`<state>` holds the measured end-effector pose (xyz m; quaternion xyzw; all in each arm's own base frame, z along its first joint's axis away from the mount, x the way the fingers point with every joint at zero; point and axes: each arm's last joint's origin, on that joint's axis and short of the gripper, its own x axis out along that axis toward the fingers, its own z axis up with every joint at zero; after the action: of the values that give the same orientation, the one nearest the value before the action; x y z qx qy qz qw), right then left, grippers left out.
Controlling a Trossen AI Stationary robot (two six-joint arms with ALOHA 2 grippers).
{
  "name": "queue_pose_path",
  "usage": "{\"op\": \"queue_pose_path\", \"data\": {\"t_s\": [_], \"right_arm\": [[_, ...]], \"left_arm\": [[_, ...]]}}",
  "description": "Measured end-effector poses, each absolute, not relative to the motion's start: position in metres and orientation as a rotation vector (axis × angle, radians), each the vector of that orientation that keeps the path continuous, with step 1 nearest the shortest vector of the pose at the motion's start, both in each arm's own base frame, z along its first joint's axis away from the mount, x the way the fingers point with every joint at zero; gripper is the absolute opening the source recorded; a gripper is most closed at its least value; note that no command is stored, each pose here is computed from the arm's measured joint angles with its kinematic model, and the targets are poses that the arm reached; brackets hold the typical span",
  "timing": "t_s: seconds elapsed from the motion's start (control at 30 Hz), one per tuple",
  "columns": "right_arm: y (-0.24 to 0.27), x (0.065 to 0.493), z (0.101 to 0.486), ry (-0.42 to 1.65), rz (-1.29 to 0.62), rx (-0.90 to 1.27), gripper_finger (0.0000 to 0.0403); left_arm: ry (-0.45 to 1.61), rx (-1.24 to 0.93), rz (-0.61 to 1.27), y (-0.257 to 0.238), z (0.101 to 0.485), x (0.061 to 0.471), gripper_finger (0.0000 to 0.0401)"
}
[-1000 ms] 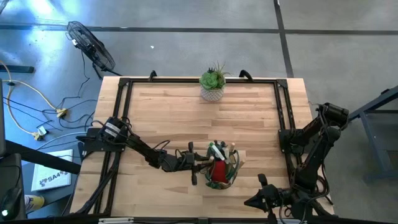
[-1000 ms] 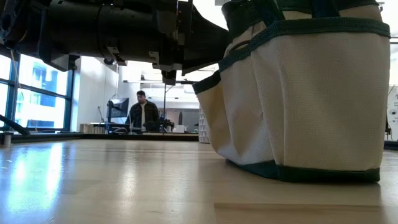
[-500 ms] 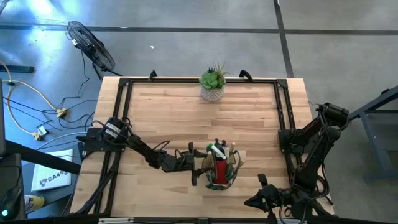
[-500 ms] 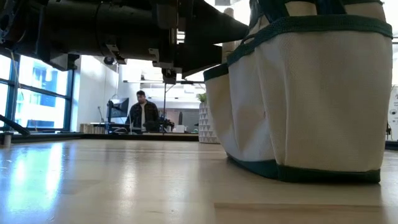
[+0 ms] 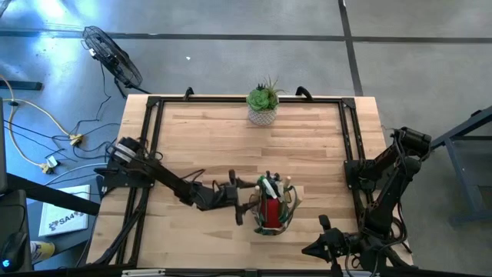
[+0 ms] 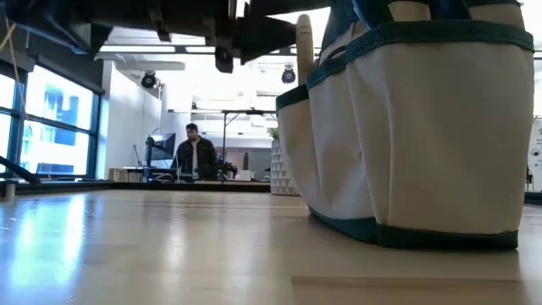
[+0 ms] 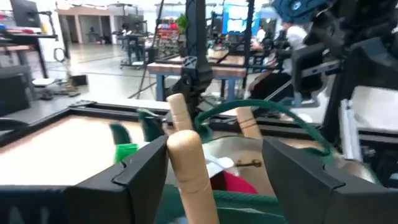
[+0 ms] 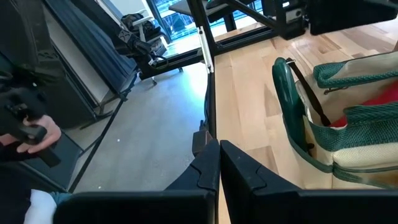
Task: Pick & Place Garden tools in Gardening bag
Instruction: Put the brown hand rake into the green gardening bag, then return to Home Position
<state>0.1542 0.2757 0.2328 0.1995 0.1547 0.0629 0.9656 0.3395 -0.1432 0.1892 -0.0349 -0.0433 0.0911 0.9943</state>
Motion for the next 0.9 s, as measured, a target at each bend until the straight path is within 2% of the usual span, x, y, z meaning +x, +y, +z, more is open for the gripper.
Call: {"op": "queue_pose_path", "data": {"t_s": [0.37,0.53,0.77,0.9], "right_arm": [[0.276,0.154,0.233,0.313,0.128,0.403,0.0003],[0.276,0.154,0.233,0.316,0.131,0.403,0.0003],[0.272,0.159,0.238,0.271,0.114,0.312,0.0003],[0.257,0.161,0.265,0.183,0.092,0.26,0.0003]], "left_arm": [[-0.112,-0.038,0.324,-0.135,0.222,0.328,0.0253],[-0.126,0.041,0.406,-0.134,0.24,0.32,0.0253],[-0.162,0.141,0.482,-0.145,0.284,0.286,0.0253],[-0.142,0.244,0.534,-0.152,0.314,0.256,0.0242]]}}
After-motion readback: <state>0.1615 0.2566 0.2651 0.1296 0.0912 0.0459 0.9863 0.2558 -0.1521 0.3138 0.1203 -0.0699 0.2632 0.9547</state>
